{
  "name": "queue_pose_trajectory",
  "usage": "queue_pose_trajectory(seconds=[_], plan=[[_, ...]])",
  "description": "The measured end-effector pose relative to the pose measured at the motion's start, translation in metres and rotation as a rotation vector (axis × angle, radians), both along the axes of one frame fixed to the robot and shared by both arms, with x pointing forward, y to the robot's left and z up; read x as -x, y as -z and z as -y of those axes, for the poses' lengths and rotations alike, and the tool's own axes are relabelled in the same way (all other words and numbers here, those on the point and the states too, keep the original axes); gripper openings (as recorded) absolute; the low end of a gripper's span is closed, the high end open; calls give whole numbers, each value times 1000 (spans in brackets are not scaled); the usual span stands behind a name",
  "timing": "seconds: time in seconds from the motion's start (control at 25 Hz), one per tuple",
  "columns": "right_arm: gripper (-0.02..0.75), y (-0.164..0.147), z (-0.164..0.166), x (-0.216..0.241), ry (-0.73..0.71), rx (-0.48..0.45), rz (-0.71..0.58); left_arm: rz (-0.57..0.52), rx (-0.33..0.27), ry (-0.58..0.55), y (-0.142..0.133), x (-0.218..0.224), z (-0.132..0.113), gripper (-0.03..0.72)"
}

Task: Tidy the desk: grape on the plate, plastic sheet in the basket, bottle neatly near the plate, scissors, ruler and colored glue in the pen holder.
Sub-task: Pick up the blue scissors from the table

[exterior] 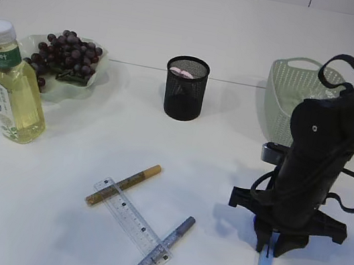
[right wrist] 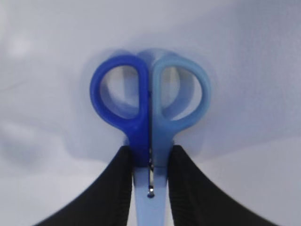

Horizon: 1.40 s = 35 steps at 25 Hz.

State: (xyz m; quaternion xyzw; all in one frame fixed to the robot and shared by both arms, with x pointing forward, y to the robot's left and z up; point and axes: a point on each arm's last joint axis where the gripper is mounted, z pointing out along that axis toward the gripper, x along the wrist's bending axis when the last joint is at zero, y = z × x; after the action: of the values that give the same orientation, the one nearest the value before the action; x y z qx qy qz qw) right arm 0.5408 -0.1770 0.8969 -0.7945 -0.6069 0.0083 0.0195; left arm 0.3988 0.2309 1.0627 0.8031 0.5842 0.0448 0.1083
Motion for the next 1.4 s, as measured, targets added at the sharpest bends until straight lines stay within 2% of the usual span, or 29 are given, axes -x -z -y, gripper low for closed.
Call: queue_pose_trajectory(seconds=[0.24,0.44,0.76,1.4], plan=[[216,-11,-5,-11,-77,-11,23,0,0,0,0,0,0,272],[217,-9,-5,-11,-147,1,-27,-3,0,0,1,-1,0,272],[216,-9,-5,-12,-172,10,-54,-7,-1,0,2,-2,1,272],[216,-32,-10,-29,-256,16,-29,-7,-1,0,2,-2,1,272]])
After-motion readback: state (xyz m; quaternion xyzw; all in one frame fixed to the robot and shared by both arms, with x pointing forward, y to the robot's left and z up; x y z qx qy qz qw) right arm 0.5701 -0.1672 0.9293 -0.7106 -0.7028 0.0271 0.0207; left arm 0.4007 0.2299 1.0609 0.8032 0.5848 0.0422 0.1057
